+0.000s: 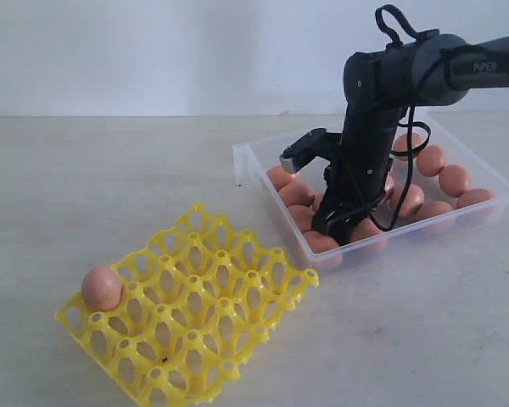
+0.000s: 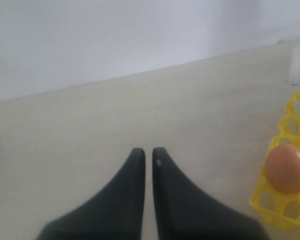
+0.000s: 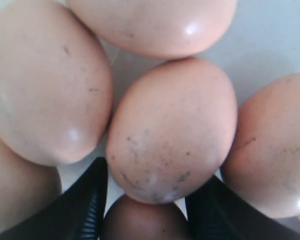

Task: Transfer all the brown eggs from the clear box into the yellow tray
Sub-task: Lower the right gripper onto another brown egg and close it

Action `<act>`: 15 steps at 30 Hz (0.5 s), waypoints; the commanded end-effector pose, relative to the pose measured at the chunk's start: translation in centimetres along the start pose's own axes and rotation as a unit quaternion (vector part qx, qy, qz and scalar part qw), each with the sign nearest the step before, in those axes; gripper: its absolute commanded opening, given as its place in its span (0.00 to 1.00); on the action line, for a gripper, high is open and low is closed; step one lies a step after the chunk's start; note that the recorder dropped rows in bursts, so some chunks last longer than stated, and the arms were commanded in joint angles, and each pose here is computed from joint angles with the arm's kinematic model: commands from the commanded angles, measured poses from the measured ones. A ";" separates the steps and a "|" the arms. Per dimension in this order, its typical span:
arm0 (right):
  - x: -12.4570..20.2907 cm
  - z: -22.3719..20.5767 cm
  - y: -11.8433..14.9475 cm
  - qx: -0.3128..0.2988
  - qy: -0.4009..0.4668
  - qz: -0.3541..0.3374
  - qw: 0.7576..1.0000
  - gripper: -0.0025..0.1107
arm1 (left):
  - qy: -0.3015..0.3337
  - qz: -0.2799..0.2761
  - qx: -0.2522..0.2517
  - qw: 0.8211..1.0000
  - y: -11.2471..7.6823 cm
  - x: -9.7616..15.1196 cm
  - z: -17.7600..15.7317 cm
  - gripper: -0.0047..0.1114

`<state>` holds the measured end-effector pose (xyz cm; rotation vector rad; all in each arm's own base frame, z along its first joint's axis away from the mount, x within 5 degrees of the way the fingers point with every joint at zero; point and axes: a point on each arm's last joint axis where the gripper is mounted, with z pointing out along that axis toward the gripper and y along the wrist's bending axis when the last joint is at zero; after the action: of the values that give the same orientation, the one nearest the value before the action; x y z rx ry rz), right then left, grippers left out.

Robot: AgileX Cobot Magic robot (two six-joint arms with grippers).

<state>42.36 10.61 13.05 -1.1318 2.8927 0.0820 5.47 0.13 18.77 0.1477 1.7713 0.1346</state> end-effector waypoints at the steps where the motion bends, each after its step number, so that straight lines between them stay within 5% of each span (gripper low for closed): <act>1: -0.4 -3.0 -0.3 0.032 -0.053 0.017 0.998 0.02 | -0.001 -0.002 0.004 1.000 -0.1 0.1 0.0 0.08; 6: -0.6 -7.5 -0.1 0.067 -0.124 0.033 0.989 0.02 | -0.001 -0.002 0.004 1.000 -0.1 0.1 0.0 0.08; 15: -0.3 -7.7 0.0 0.060 -0.112 0.048 0.991 0.02 | -0.001 -0.002 0.004 1.000 -0.1 0.1 0.0 0.08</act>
<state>42.65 10.65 20.11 -0.9359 2.6886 0.0348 5.47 0.13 18.77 0.1477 1.7713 0.1346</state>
